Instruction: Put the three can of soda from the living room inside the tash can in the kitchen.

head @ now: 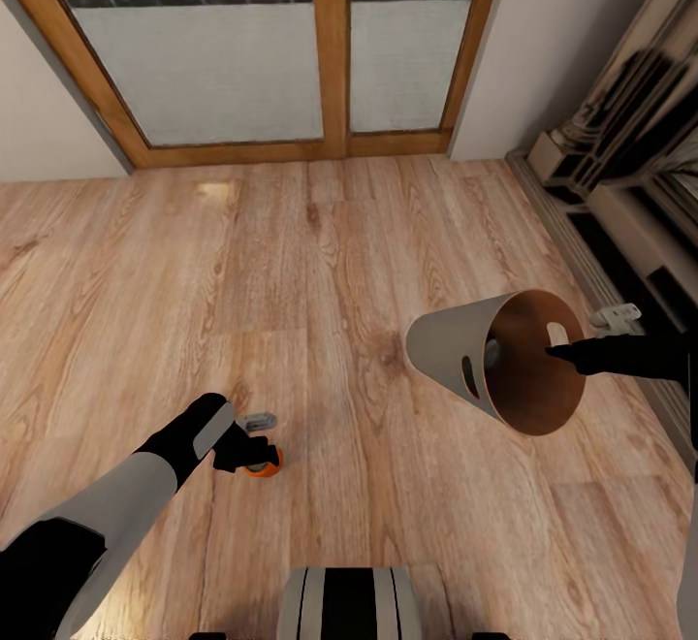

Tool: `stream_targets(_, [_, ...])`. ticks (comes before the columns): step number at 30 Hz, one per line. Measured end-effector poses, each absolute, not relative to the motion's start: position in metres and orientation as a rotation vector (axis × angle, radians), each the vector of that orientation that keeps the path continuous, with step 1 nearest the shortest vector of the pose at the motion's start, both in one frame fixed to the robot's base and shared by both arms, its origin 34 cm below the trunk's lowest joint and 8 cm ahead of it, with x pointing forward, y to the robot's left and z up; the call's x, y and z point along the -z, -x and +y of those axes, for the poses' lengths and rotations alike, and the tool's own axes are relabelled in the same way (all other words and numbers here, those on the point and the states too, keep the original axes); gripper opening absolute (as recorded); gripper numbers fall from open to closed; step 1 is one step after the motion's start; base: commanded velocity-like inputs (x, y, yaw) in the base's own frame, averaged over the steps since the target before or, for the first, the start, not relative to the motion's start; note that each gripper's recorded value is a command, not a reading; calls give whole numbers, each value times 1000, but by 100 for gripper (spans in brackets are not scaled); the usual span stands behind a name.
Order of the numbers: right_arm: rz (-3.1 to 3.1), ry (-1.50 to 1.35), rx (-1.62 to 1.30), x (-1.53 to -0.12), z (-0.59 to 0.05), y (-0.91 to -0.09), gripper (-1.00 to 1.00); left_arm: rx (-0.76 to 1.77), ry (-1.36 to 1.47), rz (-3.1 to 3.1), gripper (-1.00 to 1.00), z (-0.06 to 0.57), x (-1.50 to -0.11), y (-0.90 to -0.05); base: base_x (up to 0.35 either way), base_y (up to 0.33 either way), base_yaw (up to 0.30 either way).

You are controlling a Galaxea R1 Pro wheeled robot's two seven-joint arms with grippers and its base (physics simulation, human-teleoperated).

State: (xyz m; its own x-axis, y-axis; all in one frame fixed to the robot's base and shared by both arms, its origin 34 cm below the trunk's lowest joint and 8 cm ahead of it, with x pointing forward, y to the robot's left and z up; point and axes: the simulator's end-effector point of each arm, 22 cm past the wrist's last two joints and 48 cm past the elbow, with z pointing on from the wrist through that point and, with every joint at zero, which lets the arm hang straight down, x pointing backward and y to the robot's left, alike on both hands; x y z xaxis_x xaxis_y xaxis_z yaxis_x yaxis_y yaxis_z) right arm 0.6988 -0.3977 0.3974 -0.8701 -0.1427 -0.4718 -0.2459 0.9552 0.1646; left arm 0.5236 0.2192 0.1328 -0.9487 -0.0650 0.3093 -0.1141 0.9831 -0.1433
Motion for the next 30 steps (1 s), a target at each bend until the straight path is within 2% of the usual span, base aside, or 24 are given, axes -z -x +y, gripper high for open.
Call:
stream_targets(23, [2636, 281, -306, -397, -397, -699, -100, -234, -133, -2825, 100, 219, -133, -525, 24, 6, 0])
stream_targets(24, [2635, 281, -305, -397, -397, -699, -100, -235, -134, -2825, -100, 219, -133, -525, 0, 0, 0])
stream_targets(30, [2635, 280, -306, -398, -397, -699, -100, -264, -136, -2860, -100, 214, -134, -536, 0, 0, 0])
